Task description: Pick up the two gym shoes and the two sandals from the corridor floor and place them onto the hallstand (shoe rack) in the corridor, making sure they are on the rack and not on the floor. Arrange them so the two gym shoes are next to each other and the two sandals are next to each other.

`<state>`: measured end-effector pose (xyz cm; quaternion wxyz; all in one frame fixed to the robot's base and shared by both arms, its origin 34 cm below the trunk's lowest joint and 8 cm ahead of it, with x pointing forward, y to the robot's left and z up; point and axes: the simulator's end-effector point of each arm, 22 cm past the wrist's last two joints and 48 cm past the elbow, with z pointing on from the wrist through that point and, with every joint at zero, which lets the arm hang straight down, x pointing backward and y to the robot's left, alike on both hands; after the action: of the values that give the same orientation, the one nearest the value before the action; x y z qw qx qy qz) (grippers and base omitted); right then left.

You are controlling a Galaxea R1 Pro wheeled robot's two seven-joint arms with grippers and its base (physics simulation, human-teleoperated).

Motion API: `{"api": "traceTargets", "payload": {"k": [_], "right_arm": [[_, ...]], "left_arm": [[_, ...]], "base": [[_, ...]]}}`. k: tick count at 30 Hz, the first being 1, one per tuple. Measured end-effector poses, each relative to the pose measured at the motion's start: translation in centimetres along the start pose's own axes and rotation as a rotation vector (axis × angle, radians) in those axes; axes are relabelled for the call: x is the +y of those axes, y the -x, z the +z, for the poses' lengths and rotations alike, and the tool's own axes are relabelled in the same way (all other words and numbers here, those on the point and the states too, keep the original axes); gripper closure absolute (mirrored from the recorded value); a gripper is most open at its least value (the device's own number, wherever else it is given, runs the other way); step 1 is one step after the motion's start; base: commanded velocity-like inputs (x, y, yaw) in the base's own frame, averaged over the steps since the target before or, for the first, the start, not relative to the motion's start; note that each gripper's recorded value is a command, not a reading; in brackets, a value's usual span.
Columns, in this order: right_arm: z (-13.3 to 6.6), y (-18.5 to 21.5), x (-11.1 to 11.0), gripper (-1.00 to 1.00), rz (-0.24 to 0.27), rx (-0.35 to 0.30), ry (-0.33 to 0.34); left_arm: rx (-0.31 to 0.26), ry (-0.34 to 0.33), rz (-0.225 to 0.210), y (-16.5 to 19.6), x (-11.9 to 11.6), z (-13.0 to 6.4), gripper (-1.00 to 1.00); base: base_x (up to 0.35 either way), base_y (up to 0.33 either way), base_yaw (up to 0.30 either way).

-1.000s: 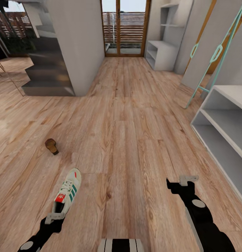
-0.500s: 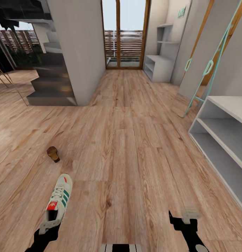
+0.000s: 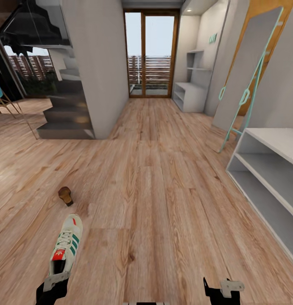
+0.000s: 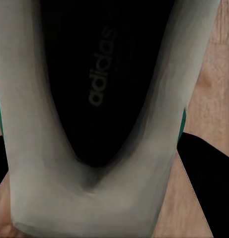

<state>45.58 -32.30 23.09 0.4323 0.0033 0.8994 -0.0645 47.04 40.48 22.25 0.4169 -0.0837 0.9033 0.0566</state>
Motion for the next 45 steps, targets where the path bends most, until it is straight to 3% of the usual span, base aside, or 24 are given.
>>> {"api": "traceTargets", "payload": {"k": [11, 24, 45], "right_arm": [[-0.3, 2.8, -0.1, -1.0, 0.008, -0.057, -0.002], [-1.5, 5.7, -0.4, -1.0, 0.008, -0.06, -0.002], [-2.7, 8.4, -0.4, -1.0, 0.012, -0.059, 0.001]], "left_arm": [[-0.058, -0.008, -0.012, 2.9, -0.4, -0.4, 1.0], [-0.06, -0.009, -0.013, 5.7, -0.5, -1.7, 1.0], [-0.06, -0.009, -0.012, 8.4, -0.6, -3.1, 1.0]], "base": [[0.0, 0.0, 0.0], [0.0, 0.0, 0.021], [0.003, 0.0, 0.255]]}}
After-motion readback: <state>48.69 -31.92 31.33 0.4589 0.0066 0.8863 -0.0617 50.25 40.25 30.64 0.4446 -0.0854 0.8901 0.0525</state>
